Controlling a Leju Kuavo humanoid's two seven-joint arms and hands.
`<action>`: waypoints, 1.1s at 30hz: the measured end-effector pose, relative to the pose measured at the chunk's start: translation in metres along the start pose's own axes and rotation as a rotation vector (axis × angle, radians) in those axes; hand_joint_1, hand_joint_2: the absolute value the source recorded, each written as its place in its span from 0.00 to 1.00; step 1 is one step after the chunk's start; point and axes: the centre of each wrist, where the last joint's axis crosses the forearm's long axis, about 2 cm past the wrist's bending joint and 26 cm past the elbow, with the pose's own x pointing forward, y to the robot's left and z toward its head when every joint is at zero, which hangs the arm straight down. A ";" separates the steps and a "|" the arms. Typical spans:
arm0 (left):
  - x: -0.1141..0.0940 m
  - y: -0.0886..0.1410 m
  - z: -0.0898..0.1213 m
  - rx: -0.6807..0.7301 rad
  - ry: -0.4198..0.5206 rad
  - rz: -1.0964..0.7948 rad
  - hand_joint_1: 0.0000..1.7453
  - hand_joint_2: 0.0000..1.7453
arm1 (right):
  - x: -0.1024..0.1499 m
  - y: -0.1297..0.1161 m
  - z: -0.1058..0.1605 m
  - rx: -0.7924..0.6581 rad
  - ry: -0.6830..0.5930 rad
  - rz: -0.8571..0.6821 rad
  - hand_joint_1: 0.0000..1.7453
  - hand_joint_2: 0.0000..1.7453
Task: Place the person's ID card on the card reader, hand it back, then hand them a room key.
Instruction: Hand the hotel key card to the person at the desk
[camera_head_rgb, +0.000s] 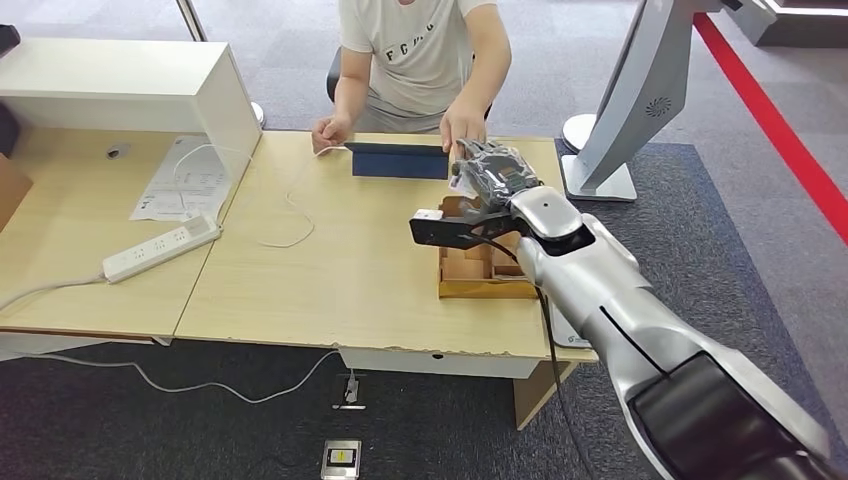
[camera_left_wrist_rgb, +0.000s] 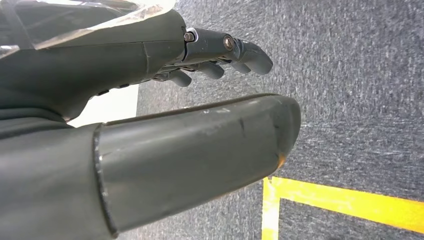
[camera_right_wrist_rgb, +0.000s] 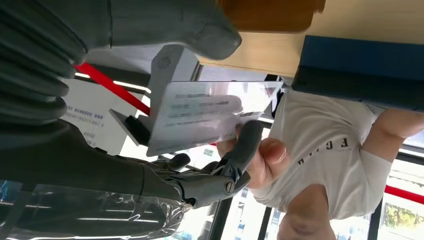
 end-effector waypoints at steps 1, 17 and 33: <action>0.000 0.000 0.000 0.000 0.002 0.002 0.00 0.00 | 0.001 0.001 0.000 0.007 0.003 0.005 0.00 0.00; -0.002 -0.006 0.001 0.000 0.023 0.026 0.00 0.00 | -0.043 0.003 0.010 -0.200 0.022 -0.282 0.00 0.00; -0.002 0.008 -0.001 0.009 -0.051 0.020 0.00 0.00 | -0.182 0.070 0.096 -0.249 0.293 -0.739 0.00 0.00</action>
